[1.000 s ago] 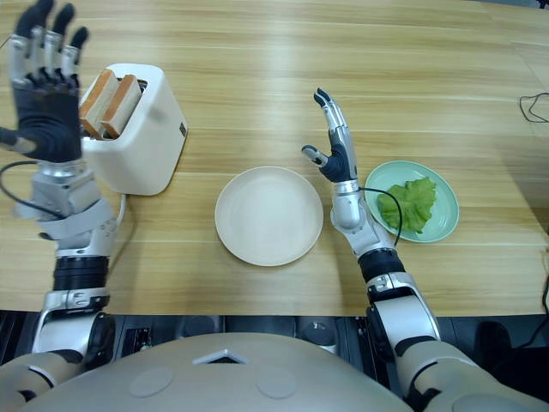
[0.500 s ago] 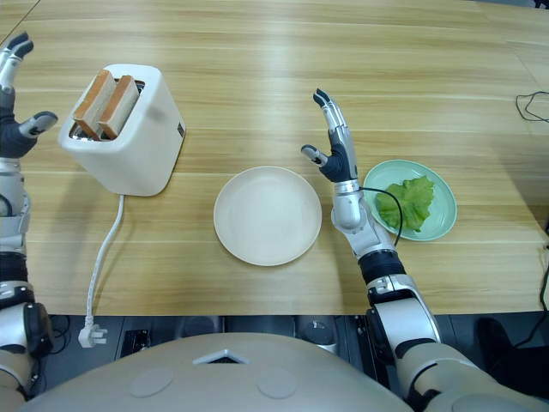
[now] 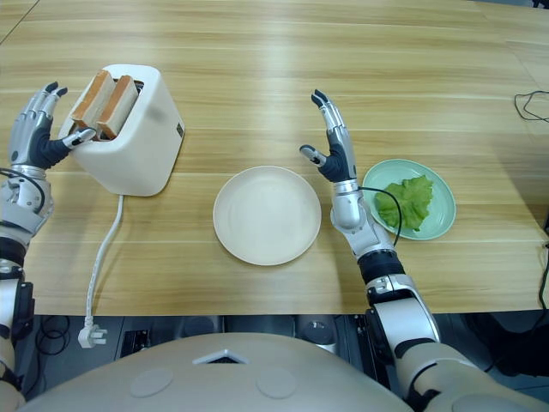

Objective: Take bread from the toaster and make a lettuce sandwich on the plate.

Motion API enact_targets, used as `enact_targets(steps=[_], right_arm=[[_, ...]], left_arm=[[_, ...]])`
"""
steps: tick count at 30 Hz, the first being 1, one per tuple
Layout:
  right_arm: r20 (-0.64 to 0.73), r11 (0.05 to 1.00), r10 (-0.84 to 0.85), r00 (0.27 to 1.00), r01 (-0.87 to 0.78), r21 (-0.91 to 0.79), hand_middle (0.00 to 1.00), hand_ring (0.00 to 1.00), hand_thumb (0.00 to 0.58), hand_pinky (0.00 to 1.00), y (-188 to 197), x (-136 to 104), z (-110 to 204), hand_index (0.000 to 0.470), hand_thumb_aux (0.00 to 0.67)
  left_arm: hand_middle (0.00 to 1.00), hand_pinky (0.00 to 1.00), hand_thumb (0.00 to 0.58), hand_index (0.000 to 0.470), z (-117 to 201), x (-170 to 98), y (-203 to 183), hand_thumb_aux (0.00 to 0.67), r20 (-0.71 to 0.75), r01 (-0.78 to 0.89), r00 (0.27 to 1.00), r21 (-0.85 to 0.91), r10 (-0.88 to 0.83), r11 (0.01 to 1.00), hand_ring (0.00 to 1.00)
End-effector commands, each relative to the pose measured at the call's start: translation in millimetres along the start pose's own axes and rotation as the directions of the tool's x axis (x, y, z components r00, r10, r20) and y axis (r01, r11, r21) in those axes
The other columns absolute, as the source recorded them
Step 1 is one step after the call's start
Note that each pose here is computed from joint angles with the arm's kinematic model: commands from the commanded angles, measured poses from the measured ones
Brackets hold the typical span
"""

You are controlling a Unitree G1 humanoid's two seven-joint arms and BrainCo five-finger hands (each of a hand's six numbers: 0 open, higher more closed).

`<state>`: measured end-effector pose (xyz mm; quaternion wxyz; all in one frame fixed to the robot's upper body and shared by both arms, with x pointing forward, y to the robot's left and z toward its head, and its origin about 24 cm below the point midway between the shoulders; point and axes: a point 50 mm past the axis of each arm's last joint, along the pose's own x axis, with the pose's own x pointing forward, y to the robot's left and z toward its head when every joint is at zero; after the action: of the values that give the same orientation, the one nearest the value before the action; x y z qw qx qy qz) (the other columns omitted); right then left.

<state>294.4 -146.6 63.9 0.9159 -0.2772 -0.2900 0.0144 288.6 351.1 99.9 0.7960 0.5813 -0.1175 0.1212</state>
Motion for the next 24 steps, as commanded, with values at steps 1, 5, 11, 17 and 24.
enact_targets(steps=[1, 5, 11, 17, 24], right_arm=[[-0.016, 1.0, -0.009, 1.0, 0.009, 0.003, 0.0, 0.0, 0.0, 0.0, -2.1, -0.5, -1.8, 0.0, 0.0], [-0.017, 1.0, -0.006, 1.0, 0.006, 0.004, 0.0, 0.0, 0.0, 0.0, -1.6, -1.2, -1.8, 0.0, 0.0], [-0.019, 1.0, -0.005, 1.0, 0.005, 0.005, 0.0, 0.0, 0.0, 0.0, -1.2, -1.9, -1.8, 0.0, 0.0], [-0.022, 1.0, -0.001, 1.0, 0.001, 0.007, 0.0, 0.0, 0.0, 0.0, 0.2, -2.7, -2.2, 0.0, 0.0], [-0.027, 1.0, -0.002, 1.0, 0.002, 0.007, 0.0, 0.0, 0.0, 0.0, 0.0, -3.5, -3.0, 0.0, 0.0]], left_arm=[[0.0, 0.0, 0.234, 0.105, 0.2, 0.1, -2.7, 0.152, 0.005, 0.02, 1.0, 0.006, -0.02, 1.0, 0.0], [0.0, 0.0, 0.574, 0.415, 3.5, 0.7, -4.8, 0.604, 0.025, 0.024, 0.999, -0.003, -0.023, 1.0, 0.0], [0.0, 0.0, 0.58, 0.46, 12.0, 3.1, -4.8, 0.67, 0.066, -0.002, 0.998, -0.075, 0.007, 0.997, 0.0], [0.0, 0.0, 0.58, 0.46, 18.0, 4.4, -6.9, 0.67, 0.08, -0.001, 0.997, -0.163, 0.015, 0.987, 0.0], [0.0, 0.0, 0.58, 0.46, 22.7, 10.3, -2.0, 0.67, 0.047, -0.057, 0.996, -0.344, 0.078, 0.937, 0.0]])
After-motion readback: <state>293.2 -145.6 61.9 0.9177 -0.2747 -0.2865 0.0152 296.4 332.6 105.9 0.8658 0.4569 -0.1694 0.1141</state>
